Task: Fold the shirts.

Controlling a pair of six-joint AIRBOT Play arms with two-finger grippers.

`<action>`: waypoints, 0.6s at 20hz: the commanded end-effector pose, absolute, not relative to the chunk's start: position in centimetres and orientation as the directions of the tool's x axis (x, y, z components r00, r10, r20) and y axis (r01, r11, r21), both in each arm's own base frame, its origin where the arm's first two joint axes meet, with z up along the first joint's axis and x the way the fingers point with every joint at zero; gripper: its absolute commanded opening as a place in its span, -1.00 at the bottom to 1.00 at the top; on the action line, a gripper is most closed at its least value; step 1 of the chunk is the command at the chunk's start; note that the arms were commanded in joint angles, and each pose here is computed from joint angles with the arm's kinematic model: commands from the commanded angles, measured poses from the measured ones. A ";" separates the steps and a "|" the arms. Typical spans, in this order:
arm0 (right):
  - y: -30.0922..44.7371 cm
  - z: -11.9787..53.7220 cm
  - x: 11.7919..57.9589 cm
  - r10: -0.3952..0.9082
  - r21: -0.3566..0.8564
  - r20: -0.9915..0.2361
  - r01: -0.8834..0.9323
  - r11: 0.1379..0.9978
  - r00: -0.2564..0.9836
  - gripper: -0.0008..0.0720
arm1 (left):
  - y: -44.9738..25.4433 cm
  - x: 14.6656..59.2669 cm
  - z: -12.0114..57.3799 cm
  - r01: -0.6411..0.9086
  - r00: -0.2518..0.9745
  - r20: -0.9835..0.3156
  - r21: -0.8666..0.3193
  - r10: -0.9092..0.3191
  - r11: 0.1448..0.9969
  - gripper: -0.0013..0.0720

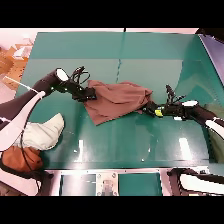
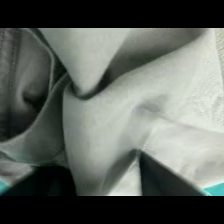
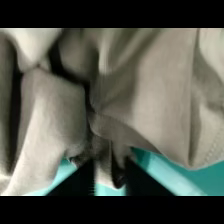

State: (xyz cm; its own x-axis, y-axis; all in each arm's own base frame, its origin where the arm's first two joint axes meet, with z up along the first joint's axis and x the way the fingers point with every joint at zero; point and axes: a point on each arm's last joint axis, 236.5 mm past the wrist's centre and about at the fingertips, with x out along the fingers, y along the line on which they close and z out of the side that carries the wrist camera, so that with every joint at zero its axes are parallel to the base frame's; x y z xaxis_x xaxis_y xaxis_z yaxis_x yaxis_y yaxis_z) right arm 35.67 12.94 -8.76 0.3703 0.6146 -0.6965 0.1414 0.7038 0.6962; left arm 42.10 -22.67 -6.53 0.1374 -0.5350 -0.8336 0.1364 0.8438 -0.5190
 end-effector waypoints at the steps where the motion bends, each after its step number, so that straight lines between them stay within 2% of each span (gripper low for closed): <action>1: 13.1 -8.9 36.0 0.602 0.684 -0.699 0.115 0.721 0.385 -0.69 | -23.5 42.1 -6.2 0.124 0.136 -0.815 -0.551 -0.564 0.825 -0.72; 2: 13.2 -8.9 36.0 0.603 0.684 -0.699 0.114 0.721 0.384 -0.92 | -23.9 42.1 -5.9 0.127 0.136 -0.803 -0.567 -0.580 0.814 -0.90; 7: 11.9 -8.5 36.2 0.598 0.678 -0.703 0.110 0.727 0.385 -0.94 | -26.4 43.7 -0.3 0.219 0.162 -0.712 -0.649 -0.683 0.728 -0.90; 9: 10.1 -6.7 36.7 0.611 0.695 -0.685 0.103 0.712 0.396 -0.94 | -26.9 45.8 5.8 0.313 0.212 -0.662 -0.651 -0.719 0.692 -0.90; 12: 5.1 -0.6 38.5 0.585 0.727 -0.622 0.107 0.678 0.521 -0.95 | -26.1 48.7 18.5 0.439 0.356 -0.533 -0.630 -0.767 0.641 -0.90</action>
